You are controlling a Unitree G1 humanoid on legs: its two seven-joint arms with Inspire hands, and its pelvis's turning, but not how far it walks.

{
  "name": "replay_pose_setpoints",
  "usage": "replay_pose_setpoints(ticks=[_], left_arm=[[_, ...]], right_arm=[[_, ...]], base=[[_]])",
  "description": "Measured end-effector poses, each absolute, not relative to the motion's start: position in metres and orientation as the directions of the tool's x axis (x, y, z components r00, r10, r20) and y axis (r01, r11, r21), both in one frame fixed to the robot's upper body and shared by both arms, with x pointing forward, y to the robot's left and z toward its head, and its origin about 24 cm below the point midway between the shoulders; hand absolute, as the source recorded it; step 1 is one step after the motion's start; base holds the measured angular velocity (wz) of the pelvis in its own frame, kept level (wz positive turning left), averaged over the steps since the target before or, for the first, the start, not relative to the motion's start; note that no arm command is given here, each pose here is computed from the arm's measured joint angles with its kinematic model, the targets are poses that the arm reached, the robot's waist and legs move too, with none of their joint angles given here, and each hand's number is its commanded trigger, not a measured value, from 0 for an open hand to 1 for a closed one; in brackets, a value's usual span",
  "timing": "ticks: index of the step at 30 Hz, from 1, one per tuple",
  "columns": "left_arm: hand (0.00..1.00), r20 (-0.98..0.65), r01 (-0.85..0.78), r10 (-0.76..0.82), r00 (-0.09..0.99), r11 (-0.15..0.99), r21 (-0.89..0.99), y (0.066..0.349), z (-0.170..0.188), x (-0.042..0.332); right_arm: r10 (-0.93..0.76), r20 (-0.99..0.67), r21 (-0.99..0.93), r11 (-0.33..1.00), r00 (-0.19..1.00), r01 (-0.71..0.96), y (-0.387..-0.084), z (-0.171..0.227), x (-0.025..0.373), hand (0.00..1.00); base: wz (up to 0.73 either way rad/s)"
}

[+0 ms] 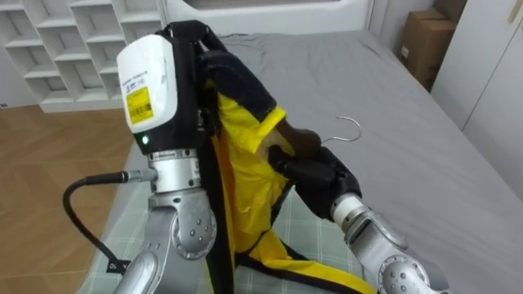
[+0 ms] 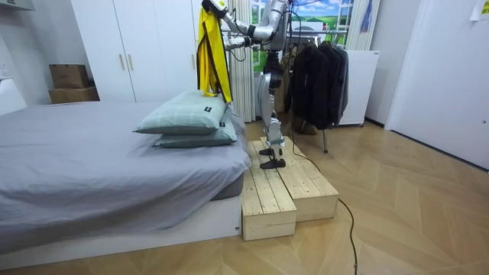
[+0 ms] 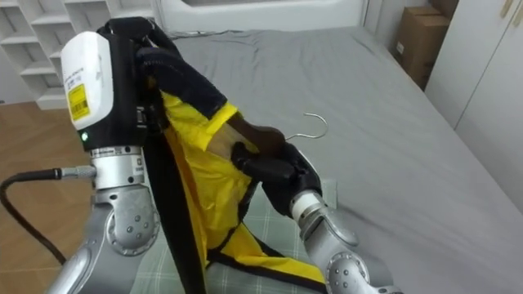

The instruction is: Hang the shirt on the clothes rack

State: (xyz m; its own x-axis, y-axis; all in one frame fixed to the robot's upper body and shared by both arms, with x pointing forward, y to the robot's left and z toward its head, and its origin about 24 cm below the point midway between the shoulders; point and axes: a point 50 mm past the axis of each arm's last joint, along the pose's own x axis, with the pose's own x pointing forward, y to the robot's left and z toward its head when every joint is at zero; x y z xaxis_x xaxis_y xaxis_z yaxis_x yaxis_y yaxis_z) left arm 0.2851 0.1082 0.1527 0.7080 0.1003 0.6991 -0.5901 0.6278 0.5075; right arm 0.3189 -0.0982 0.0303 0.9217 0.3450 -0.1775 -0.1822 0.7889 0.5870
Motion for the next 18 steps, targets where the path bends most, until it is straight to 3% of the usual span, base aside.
replay_pose_setpoints(ticks=[6, 14, 15, 17, 18], left_arm=[[1.0, 0.689, -0.569, 0.075, 0.721, 0.63, 0.528, 0.112, 0.149, 0.287], [1.0, 0.676, -0.546, 0.02, 0.737, 0.606, 0.578, 0.122, 0.137, 0.285], [0.93, 0.672, -0.538, 0.013, 0.741, 0.609, 0.582, 0.122, 0.135, 0.284], [0.05, 0.658, -0.515, -0.007, 0.753, 0.617, 0.595, 0.121, 0.131, 0.282], [0.0, 0.651, -0.502, -0.018, 0.759, 0.62, 0.602, 0.121, 0.128, 0.282]], right_arm=[[0.32, -0.205, 0.558, 0.814, 0.925, -0.158, -0.105, 0.023, 0.317, 1.0], [0.194, -0.263, 0.487, 0.873, 0.945, -0.043, -0.144, 0.0, 0.302, 1.0], [0.17, -0.278, 0.481, 0.877, 0.945, -0.016, -0.15, -0.005, 0.298, 1.0], [0.154, -0.294, 0.462, 0.887, 0.943, -0.001, -0.154, -0.01, 0.293, 1.0], [0.148, -0.297, 0.454, 0.891, 0.943, 0.003, -0.156, -0.011, 0.292, 1.0]], base=[[0.0], [0.0], [0.04], [0.02], [-0.05]])
